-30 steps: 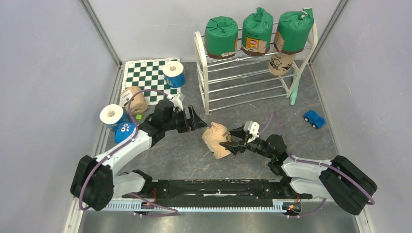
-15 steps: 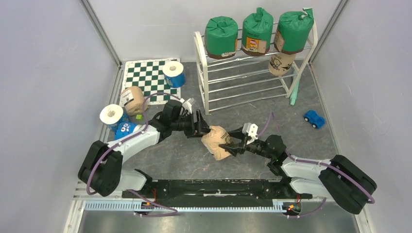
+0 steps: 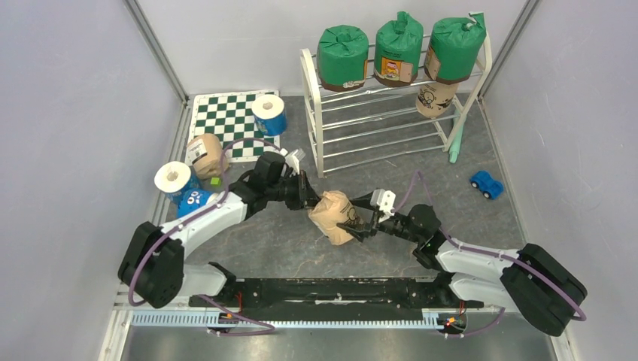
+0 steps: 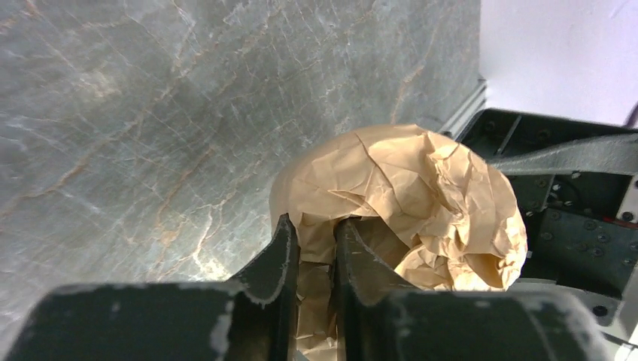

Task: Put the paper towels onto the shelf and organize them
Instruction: Pick up the paper towel from the center of the board.

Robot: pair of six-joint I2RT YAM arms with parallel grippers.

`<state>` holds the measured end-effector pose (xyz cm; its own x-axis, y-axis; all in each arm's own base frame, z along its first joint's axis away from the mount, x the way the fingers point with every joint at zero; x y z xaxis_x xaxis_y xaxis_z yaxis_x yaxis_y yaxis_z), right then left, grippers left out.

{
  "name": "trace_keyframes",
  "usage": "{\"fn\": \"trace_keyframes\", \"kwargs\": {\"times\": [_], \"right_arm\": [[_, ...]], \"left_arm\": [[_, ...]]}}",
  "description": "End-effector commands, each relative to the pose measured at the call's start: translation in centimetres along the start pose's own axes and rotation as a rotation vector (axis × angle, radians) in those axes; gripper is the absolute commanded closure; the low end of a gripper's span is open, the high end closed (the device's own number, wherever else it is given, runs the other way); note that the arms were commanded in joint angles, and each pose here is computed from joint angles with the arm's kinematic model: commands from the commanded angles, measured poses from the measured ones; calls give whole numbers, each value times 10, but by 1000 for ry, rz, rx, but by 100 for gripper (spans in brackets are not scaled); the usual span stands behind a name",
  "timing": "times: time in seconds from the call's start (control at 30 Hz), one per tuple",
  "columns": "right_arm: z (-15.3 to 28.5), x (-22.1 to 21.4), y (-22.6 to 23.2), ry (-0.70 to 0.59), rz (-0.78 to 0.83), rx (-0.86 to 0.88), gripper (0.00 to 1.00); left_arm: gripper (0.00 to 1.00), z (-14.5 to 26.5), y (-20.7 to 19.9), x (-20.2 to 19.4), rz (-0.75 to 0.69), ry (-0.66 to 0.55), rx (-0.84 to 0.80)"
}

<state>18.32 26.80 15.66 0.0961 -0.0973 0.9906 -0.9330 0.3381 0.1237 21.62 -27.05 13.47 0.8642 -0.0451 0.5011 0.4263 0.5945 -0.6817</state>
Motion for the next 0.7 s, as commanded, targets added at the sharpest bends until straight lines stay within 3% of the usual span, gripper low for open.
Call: {"fn": "trace_keyframes", "kwargs": {"times": [0.0, 0.17, 0.5, 0.67], "right_arm": [[-12, 15, -4, 44, 60, -2, 25], [-19, 19, -14, 115, 61, -87, 2], [-26, 37, -24, 96, 24, -191, 2], [-31, 42, -13, 74, 15, -145, 2]], "left_arm": [[90, 27, -31, 31, -203, -95, 42], [91, 37, -39, 37, -366, -145, 173], [92, 47, -62, 39, -594, -223, 275], [92, 42, -80, 35, -717, -232, 286]]}}
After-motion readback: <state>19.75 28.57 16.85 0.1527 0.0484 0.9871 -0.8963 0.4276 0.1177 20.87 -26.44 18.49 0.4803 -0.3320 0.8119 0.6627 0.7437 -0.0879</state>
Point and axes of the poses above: each gripper's point midway between its finger pads, its own z axis back along the fingers, its own y axis along the line the jaws close on, x = y × z, the point moved 1 cm from there along z, back along the fingers, and after that the axes turned 12 degrees about -z, right-handed, at the moved point
